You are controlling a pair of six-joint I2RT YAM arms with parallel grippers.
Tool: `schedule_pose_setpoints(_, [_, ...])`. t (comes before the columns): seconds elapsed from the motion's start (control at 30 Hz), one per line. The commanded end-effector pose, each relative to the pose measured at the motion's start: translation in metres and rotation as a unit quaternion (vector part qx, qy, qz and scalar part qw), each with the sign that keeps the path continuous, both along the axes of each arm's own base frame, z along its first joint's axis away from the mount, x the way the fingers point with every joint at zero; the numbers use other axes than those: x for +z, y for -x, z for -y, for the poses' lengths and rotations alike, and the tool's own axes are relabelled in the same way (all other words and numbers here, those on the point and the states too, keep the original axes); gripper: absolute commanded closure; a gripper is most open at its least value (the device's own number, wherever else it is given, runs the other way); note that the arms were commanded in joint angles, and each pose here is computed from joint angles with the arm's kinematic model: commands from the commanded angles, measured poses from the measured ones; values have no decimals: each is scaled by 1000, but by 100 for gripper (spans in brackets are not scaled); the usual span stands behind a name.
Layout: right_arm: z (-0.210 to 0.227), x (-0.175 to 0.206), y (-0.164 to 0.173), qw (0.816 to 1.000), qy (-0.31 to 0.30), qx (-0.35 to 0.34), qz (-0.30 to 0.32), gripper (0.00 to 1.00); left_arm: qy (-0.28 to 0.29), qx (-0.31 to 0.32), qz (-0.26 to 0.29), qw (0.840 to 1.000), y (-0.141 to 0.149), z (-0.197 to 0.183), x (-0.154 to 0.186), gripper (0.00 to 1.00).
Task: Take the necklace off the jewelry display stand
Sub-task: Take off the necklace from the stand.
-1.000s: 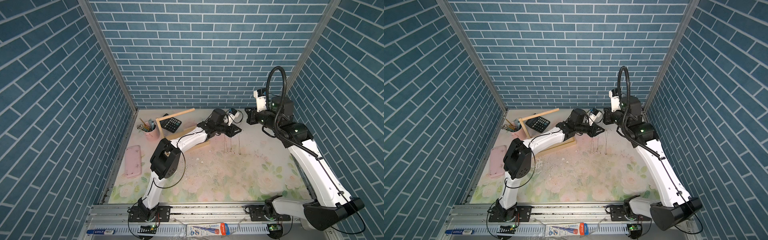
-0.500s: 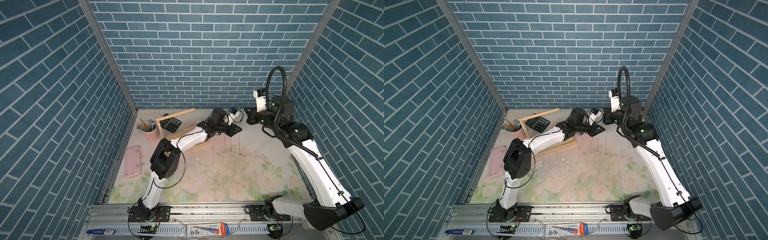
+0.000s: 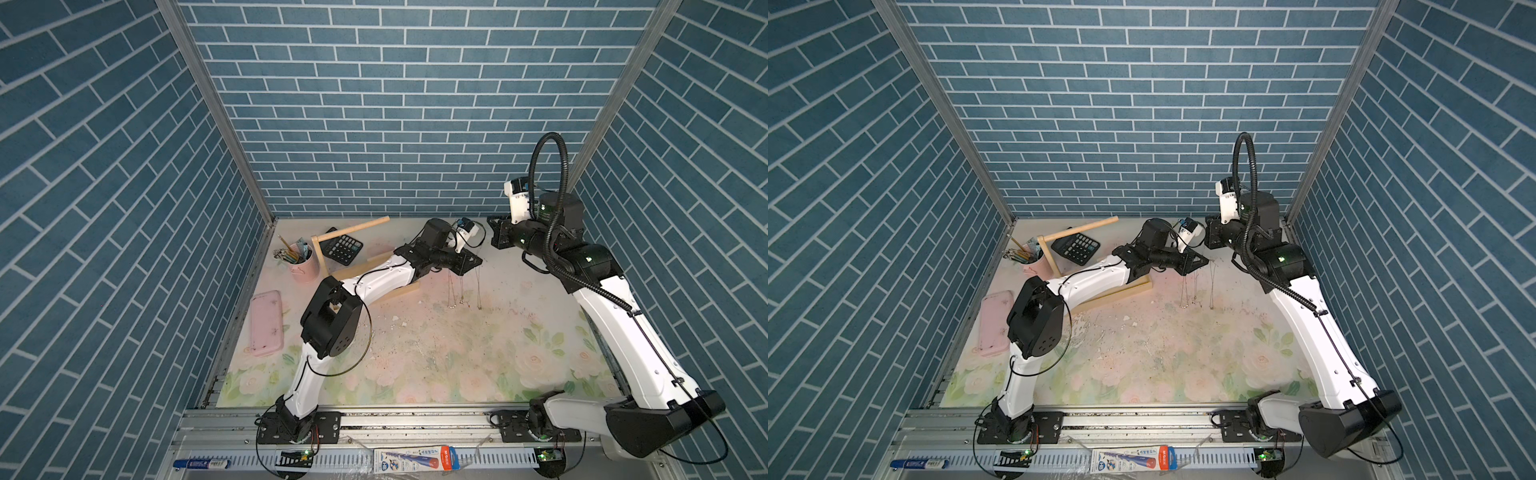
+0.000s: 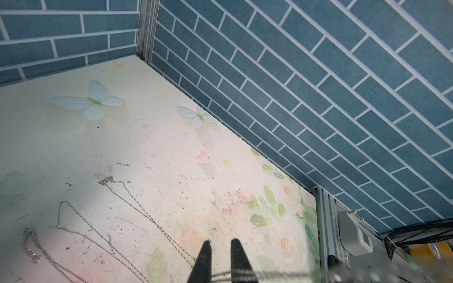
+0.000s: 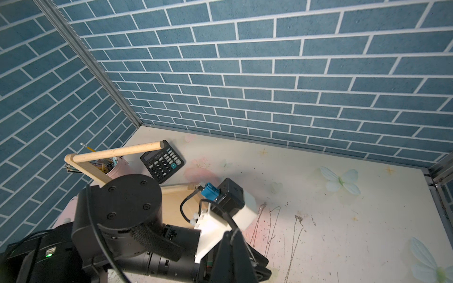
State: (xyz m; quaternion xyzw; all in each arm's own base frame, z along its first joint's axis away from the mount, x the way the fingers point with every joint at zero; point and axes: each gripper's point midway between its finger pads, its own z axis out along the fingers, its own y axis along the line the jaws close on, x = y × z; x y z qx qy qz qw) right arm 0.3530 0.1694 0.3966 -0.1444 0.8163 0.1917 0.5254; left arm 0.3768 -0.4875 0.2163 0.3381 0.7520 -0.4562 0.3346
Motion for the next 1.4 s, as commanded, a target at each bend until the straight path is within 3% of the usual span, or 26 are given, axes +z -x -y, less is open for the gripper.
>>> schedule_pose_setpoints(0.0, [0, 17, 0, 1000, -7, 4, 18, 100, 0, -6, -2, 1000, 3, 3, -9, 83])
schedule_pose_setpoints(0.8, [3, 15, -2, 1000, -4, -4, 16, 100, -6, -3, -6, 1000, 5, -2, -15, 87])
schedule_pose_setpoints(1.37, [18, -9, -9, 999, 6, -42, -16, 100, 8, -11, -23, 1000, 24, 7, -12, 89])
